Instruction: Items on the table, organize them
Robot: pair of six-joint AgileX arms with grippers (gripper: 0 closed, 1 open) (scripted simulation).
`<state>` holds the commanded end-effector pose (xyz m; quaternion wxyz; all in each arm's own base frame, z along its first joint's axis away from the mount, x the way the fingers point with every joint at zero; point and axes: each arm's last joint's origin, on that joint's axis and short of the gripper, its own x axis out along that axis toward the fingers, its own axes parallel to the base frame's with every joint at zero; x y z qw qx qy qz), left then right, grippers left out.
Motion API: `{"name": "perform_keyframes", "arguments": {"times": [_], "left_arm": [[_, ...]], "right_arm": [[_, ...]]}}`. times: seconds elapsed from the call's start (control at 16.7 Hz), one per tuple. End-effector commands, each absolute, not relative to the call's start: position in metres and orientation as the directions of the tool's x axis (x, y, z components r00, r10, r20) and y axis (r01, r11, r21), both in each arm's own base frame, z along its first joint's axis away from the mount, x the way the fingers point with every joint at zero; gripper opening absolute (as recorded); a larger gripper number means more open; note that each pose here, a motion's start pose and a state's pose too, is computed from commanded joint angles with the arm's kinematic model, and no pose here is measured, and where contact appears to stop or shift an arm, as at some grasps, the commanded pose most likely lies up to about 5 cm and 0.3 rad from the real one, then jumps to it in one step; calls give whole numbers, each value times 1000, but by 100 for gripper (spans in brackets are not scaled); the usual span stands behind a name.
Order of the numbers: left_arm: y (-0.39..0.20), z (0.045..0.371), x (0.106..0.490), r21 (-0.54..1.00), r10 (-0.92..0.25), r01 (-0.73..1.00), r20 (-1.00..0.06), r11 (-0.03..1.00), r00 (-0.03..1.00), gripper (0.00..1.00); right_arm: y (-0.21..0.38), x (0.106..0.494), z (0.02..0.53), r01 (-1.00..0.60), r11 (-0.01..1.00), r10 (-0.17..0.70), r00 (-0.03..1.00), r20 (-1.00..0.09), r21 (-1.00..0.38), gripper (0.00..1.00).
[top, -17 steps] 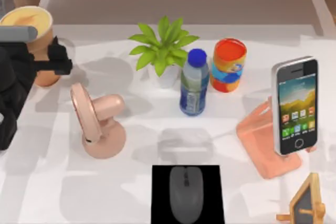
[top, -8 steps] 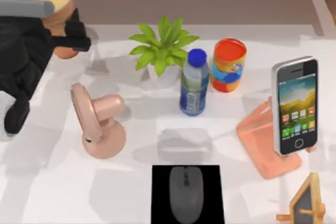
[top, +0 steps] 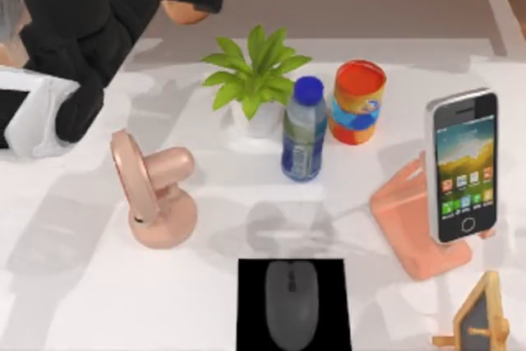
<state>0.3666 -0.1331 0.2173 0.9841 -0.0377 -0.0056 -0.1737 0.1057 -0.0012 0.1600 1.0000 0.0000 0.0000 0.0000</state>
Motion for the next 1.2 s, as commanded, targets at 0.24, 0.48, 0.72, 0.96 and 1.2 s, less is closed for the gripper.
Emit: {"name": "perform_keyframes", "arguments": {"times": [0.24, 0.48, 0.72, 0.96, 1.2], "left_arm": [[-146, 246, 387, -78, -304, 303, -4, 950, 953, 0], [-144, 263, 414, -67, -208, 203, -63, 977, 976, 0], [-135, 271, 439, -43, -103, 98, -127, 994, 987, 0], [-132, 269, 455, -17, -39, 36, -184, 999, 982, 0], [-133, 267, 459, -8, -27, 25, -203, 1000, 979, 0]], "right_arm": [[-1, 106, 160, 0, 1000, 0, 1000, 0, 0, 100], [-1, 106, 160, 0, 1000, 0, 1000, 0, 0, 100], [-1, 106, 160, 0, 1000, 0, 1000, 0, 0, 100], [-1, 106, 160, 0, 1000, 0, 1000, 0, 0, 100], [-1, 106, 160, 0, 1000, 0, 1000, 0, 0, 100]]}}
